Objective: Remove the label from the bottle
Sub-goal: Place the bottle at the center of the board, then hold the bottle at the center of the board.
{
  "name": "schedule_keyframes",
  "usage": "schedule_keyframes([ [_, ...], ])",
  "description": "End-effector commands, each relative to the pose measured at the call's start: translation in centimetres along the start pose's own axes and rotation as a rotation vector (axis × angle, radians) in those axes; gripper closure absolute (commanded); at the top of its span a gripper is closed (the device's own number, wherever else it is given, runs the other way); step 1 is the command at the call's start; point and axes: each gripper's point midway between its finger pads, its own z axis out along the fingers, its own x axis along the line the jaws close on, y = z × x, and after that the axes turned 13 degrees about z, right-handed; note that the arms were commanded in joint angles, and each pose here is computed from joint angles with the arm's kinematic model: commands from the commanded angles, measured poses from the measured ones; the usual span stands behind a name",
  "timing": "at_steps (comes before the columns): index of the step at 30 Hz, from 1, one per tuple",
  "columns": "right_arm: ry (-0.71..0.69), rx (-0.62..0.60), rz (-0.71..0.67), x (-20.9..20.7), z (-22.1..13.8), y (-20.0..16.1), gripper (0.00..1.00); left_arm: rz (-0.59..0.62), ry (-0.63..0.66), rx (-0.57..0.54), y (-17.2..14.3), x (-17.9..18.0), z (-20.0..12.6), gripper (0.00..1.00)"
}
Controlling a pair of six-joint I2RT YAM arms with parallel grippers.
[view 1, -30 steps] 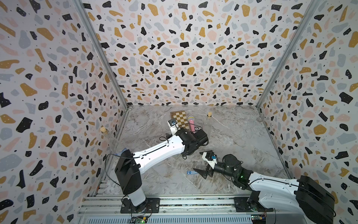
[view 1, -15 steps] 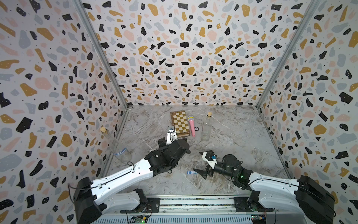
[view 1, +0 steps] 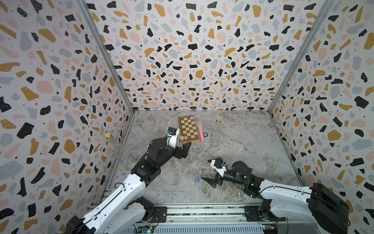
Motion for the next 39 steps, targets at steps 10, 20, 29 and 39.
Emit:
schedule_keyframes([
  [10, 0.04, -0.088, -0.029, 1.0, -0.4, 2.7, 0.0, 0.119, -0.205, -0.068, 0.6, -1.7, 0.3, 0.22],
  [20, 0.051, -0.087, -0.029, 1.2, -0.5, 2.5, 0.0, 0.143, -0.113, -0.112, 0.3, -0.1, 1.3, 0.41],
  [29, 0.053, -0.086, -0.03, 1.3, -0.6, 2.5, 0.0, 0.138, -0.068, -0.094, -0.6, 0.8, 2.2, 0.53],
  [39, 0.044, -0.086, -0.036, 1.2, -0.9, 2.5, 0.0, 0.107, 0.026, -0.083, -0.8, 2.3, 1.9, 0.89],
])
